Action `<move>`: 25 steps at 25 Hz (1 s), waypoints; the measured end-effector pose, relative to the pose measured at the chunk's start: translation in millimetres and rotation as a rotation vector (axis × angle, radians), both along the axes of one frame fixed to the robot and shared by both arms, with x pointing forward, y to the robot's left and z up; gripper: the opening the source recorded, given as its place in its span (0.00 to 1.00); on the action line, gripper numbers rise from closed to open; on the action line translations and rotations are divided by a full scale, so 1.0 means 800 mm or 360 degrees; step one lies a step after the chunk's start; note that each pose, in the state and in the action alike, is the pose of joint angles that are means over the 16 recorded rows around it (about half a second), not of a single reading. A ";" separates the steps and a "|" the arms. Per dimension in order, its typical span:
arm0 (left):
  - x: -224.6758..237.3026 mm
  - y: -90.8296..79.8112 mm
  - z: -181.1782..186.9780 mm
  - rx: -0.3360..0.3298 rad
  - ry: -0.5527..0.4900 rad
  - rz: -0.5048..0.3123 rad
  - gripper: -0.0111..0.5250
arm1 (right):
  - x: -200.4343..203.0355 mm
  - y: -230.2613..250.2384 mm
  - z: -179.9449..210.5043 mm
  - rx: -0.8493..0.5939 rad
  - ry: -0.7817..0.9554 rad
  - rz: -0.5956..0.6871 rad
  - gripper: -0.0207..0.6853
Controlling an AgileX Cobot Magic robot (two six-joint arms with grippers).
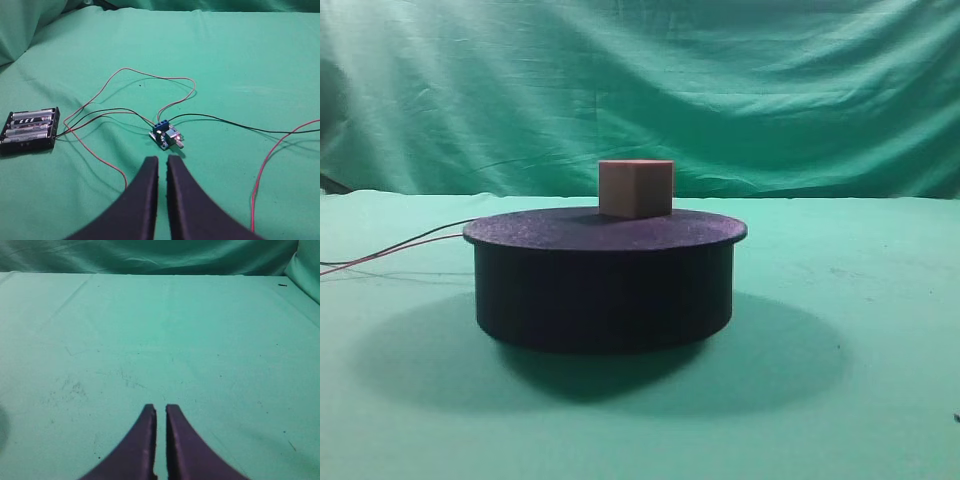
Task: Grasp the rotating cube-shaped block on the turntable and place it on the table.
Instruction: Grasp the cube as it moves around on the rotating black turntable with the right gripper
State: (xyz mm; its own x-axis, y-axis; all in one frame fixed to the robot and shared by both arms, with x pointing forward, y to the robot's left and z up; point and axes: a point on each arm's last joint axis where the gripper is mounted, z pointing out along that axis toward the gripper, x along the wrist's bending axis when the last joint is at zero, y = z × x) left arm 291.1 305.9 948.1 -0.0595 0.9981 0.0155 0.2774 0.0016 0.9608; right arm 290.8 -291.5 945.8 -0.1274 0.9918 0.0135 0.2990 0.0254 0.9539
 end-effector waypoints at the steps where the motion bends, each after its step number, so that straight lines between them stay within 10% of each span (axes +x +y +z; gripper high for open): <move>1: 0.000 0.000 0.000 0.0000 0.0000 0.0000 0.02 | 0.000 0.000 0.000 0.0000 0.0000 0.0000 0.10; 25: 0.000 0.000 0.000 0.0000 0.0000 0.0000 0.02 | 0.005 0.003 0.034 0.0357 -0.0340 -0.0024 0.10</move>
